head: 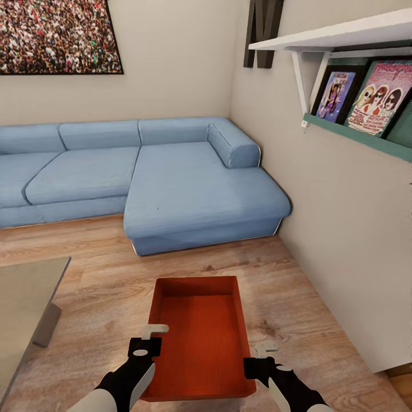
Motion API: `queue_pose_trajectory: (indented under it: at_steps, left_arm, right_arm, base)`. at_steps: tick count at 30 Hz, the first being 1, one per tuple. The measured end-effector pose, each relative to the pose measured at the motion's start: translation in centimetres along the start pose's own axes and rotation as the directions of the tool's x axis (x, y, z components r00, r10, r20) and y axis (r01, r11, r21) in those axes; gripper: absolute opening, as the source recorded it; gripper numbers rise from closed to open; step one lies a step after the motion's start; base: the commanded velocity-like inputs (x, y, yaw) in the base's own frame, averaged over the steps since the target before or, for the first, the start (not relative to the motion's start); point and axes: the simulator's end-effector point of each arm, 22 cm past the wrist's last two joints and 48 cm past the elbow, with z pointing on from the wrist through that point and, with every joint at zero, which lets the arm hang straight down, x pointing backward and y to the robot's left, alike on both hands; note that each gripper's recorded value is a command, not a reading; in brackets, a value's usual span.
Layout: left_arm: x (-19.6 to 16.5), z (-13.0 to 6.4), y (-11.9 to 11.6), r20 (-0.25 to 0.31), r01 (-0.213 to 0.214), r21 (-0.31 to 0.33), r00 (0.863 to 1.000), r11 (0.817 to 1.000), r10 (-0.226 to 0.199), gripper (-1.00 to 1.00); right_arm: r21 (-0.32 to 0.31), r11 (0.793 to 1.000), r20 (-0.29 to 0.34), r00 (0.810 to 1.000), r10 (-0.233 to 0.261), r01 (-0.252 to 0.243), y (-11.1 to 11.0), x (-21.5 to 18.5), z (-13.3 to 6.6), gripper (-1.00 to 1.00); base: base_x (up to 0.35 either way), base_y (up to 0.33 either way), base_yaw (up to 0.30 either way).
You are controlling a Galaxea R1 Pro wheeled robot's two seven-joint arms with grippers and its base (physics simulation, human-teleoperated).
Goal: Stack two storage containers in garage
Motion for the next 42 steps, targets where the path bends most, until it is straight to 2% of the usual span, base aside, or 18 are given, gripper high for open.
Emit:
queue_pose_trajectory:
  at_steps: [42]
  left_arm:
    - [-5.1, -6.3, 1.5, -0.002, 0.001, 0.0, 1.0, 1.0, -0.001, -1.0]
  right_arm:
    - [0.0, 1.0, -0.001, 1.0, 0.0, 0.0, 1.5, -4.3, -6.9, -1.0]
  base:
    - [0.0, 0.0, 0.0]
